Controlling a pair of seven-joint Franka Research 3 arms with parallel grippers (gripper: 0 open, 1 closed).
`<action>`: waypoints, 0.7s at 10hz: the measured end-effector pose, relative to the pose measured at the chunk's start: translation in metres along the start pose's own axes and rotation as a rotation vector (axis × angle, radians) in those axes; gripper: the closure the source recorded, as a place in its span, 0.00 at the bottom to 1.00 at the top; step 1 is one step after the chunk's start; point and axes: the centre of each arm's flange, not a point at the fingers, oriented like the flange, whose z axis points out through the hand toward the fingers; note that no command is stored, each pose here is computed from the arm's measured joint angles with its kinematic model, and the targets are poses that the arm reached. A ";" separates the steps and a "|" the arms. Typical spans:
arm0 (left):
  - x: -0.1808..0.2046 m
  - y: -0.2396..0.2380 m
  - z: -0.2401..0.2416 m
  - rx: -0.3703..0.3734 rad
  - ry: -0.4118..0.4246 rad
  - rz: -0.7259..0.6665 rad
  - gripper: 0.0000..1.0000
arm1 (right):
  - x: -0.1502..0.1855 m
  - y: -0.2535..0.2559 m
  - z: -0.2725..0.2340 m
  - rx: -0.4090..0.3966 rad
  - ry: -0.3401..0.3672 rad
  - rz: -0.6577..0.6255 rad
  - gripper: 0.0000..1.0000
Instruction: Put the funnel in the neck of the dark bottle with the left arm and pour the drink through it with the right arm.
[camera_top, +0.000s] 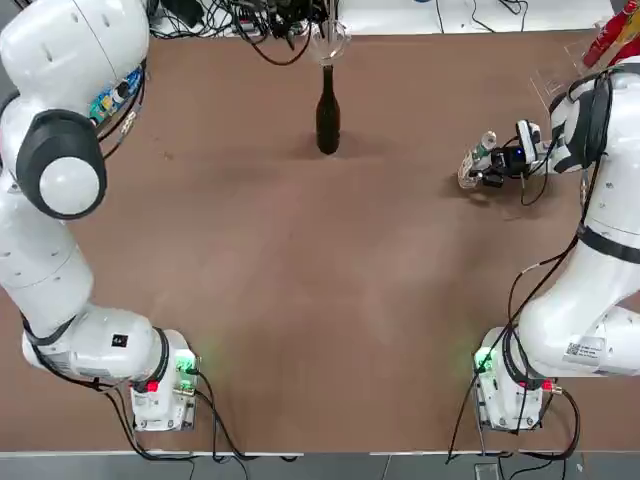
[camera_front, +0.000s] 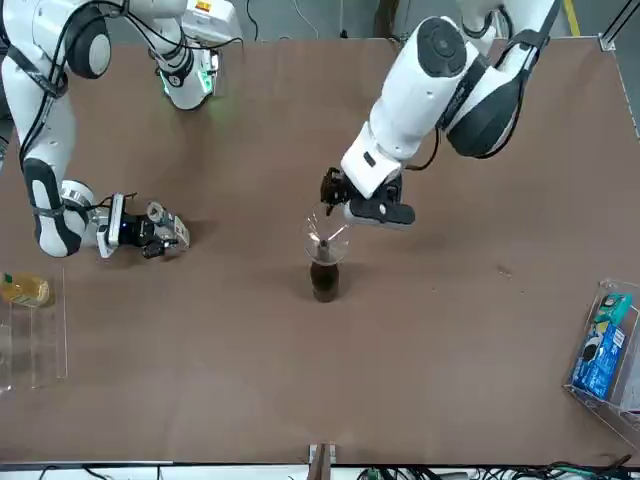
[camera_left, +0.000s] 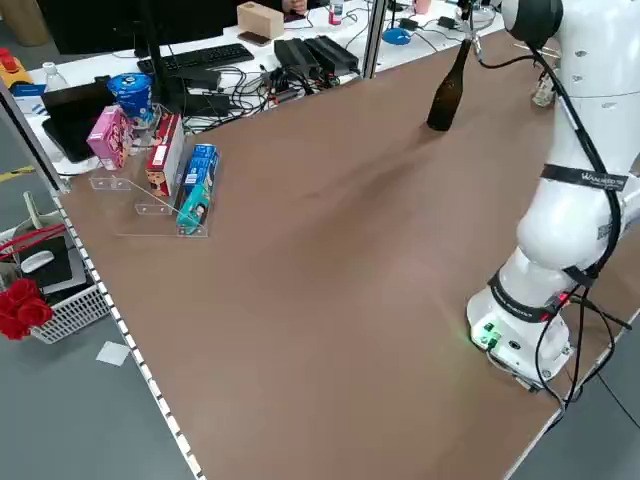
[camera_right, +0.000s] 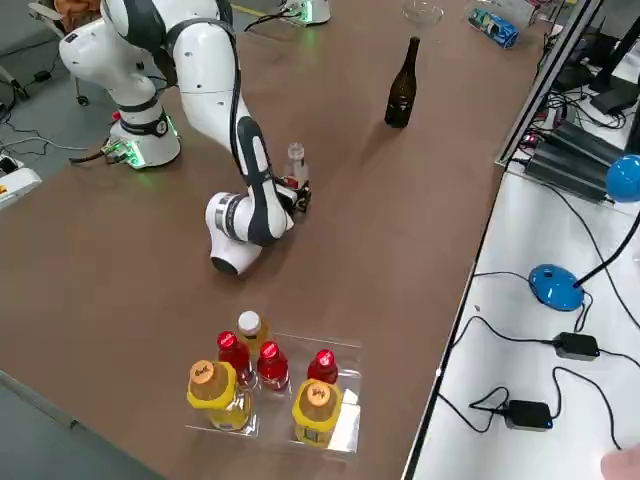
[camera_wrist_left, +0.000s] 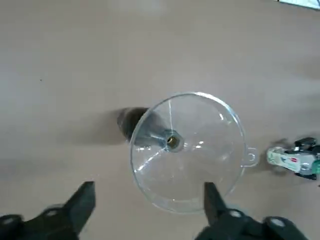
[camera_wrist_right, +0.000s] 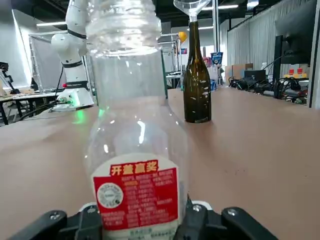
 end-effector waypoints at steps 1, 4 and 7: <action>0.015 -0.016 -0.004 -0.008 0.001 -0.049 0.00 | 0.000 0.000 -0.001 -0.001 0.001 0.003 0.58; 0.062 -0.081 -0.020 -0.058 -0.008 -0.125 0.00 | 0.001 -0.001 -0.004 -0.003 0.006 0.036 0.58; 0.080 -0.137 -0.023 -0.093 -0.131 -0.154 0.00 | 0.011 0.001 -0.013 -0.009 0.000 0.063 0.58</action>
